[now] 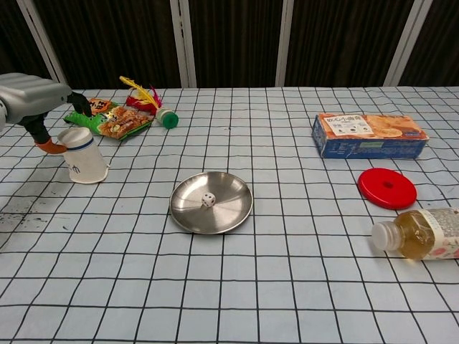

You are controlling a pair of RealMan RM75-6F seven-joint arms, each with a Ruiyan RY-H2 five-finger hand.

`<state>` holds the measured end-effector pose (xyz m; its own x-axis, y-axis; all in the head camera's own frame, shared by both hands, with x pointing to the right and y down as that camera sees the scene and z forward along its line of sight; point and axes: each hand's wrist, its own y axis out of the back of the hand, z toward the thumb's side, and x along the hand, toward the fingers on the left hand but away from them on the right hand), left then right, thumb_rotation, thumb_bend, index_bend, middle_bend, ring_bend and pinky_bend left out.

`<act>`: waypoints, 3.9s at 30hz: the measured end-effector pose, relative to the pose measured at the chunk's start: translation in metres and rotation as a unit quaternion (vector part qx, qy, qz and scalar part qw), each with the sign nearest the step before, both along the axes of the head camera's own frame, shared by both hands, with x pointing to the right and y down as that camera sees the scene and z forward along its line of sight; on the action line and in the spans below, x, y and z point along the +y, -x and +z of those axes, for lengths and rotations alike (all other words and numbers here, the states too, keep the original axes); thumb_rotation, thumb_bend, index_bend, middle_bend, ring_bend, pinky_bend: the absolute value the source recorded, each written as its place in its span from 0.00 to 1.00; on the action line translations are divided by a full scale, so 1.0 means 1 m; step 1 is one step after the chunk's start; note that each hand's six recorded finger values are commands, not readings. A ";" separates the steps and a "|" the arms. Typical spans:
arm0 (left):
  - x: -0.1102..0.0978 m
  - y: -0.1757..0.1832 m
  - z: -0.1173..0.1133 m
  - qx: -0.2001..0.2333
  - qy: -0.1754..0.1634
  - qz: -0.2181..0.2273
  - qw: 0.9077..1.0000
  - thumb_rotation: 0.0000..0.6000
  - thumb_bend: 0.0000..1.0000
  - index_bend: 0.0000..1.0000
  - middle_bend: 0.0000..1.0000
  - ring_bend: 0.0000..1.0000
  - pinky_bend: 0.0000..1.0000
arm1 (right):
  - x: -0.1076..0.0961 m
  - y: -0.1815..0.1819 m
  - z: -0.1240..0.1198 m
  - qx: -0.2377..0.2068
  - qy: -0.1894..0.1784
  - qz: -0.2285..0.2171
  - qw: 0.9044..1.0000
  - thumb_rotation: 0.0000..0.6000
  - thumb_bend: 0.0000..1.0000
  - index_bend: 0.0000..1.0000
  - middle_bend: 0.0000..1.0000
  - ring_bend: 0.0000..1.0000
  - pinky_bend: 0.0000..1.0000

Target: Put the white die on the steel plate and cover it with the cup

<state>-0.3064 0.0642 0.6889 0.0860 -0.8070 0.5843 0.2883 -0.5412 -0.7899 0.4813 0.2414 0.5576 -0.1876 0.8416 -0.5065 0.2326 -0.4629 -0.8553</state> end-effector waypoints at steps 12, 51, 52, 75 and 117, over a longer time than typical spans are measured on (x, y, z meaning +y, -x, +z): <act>0.003 -0.002 0.001 -0.007 0.003 0.009 1.000 1.00 0.53 0.26 0.19 0.12 0.13 | 0.001 0.000 -0.001 -0.001 0.003 0.002 1.000 1.00 0.10 0.21 0.18 0.14 0.01; 0.011 -0.002 0.010 -0.016 0.019 0.021 0.999 1.00 0.53 0.30 0.26 0.15 0.14 | -0.001 -0.001 -0.001 -0.004 0.015 0.007 1.000 1.00 0.10 0.21 0.19 0.14 0.01; 0.012 -0.001 0.010 -0.016 0.019 0.021 0.999 1.00 0.53 0.30 0.26 0.15 0.14 | -0.002 0.000 0.000 -0.004 0.015 0.007 1.000 1.00 0.10 0.21 0.19 0.14 0.01; 0.005 -0.007 -0.008 0.018 -0.014 0.023 0.999 1.00 0.53 0.34 0.38 0.27 0.20 | -0.003 0.004 0.003 -0.006 0.018 0.005 1.000 1.00 0.10 0.21 0.19 0.14 0.01; 0.038 -0.196 -0.078 0.080 0.093 0.117 0.986 1.00 0.52 0.38 0.36 0.23 0.15 | 0.002 -0.009 -0.010 -0.013 0.004 0.018 1.000 1.00 0.10 0.21 0.19 0.15 0.01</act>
